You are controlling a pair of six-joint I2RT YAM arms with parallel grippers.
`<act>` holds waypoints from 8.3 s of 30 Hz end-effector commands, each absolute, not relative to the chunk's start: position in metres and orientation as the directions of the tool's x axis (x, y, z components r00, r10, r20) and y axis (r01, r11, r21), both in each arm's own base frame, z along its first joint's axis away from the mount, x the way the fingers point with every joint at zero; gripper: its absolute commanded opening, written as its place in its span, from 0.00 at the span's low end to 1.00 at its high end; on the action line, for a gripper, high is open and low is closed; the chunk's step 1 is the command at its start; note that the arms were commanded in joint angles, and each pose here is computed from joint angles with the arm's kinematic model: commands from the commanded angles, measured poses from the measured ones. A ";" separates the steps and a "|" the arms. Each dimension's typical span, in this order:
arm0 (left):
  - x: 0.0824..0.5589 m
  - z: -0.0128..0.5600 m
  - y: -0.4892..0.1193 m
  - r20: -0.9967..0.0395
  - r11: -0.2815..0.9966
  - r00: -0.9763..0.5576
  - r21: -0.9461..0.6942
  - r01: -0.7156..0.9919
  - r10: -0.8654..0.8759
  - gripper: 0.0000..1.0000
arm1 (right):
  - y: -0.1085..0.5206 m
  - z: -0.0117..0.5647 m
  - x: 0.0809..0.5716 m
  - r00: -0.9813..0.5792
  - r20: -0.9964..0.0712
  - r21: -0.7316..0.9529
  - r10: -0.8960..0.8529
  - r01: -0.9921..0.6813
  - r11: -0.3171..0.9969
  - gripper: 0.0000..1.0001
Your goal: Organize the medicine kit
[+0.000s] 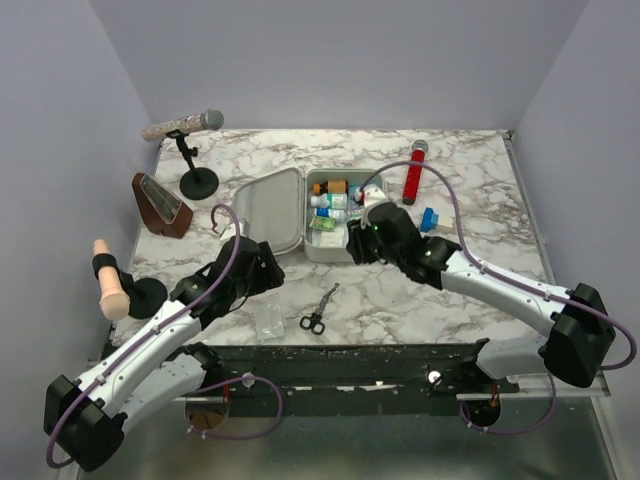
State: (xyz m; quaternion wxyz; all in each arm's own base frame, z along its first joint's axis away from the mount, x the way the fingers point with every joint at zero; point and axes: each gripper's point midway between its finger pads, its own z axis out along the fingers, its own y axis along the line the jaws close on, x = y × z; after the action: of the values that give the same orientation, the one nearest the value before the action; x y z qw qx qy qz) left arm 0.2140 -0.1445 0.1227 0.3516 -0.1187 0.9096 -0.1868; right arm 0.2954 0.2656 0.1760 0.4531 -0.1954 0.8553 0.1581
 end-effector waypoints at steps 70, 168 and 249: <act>0.193 0.036 -0.285 -0.513 0.928 -0.798 -0.009 0.372 0.315 0.08 | 0.221 0.077 0.170 -0.682 -0.721 0.270 -0.121 -0.438 0.858 0.50; 0.209 0.044 -0.280 -0.519 0.925 -0.801 -0.050 0.377 0.299 0.01 | 0.222 0.069 0.169 -0.694 -0.707 0.266 -0.133 -0.436 0.859 0.51; 0.380 0.208 -0.258 -0.748 0.990 -0.654 -0.140 -0.014 -0.115 0.66 | 0.155 0.155 0.179 -0.512 -0.857 0.244 0.060 -0.300 0.922 0.51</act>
State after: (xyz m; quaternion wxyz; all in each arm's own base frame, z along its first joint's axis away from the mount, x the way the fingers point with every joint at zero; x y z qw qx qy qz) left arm 0.4125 -0.3074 0.1336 0.3388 -0.0117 0.9386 -0.0641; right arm 0.1794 0.1570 0.1541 0.4837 -0.0726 0.8528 0.1832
